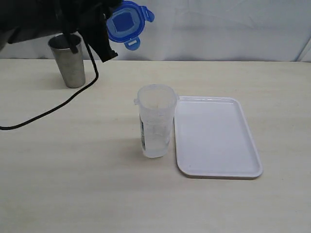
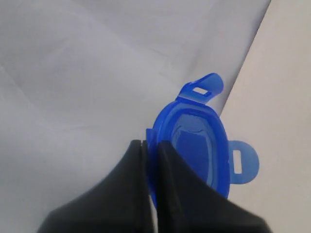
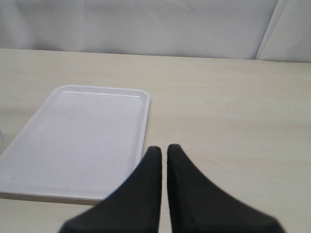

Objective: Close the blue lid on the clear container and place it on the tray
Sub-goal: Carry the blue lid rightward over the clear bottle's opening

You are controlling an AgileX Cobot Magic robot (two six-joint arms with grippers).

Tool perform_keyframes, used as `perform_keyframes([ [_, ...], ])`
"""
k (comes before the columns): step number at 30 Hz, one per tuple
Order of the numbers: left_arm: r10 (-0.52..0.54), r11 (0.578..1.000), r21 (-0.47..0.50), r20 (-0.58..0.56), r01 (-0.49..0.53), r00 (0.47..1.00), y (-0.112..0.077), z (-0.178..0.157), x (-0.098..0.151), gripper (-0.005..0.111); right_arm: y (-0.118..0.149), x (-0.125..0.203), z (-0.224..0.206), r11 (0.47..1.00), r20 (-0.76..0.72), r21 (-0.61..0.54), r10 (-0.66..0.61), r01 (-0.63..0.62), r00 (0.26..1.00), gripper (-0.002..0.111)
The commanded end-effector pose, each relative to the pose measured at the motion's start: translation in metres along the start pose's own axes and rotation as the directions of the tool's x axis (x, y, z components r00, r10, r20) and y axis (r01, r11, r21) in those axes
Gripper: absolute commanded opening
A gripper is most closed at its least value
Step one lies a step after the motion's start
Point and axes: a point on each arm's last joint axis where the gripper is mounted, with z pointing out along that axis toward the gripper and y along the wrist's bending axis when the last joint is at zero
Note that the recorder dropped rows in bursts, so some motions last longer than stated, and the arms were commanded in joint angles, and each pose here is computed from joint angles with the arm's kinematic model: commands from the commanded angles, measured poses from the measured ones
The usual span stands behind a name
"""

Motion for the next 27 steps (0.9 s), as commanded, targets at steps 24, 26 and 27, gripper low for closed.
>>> perform_keyframes([
  [24, 0.334, 0.924, -0.203, 0.021, -0.323, 0.942, -0.044, 0.035, -0.023, 0.0, 0.0, 0.0, 0.0, 1.0, 0.008, 0.004, 0.003, -0.003, 1.0, 0.004],
  [26, 0.338, 0.924, -0.194, 0.022, -0.328, 0.941, -0.049, 0.038, -0.023, 0.0, 0.0, 0.0, 0.0, 1.0, 0.008, 0.004, 0.003, -0.003, 1.0, 0.004],
  [27, 0.336, 0.926, -0.191, 0.021, -0.326, 0.942, -0.052, 0.039, -0.023, 0.0, 0.0, 0.0, 0.0, 1.0, 0.008, 0.004, 0.003, -0.003, 1.0, 0.004],
])
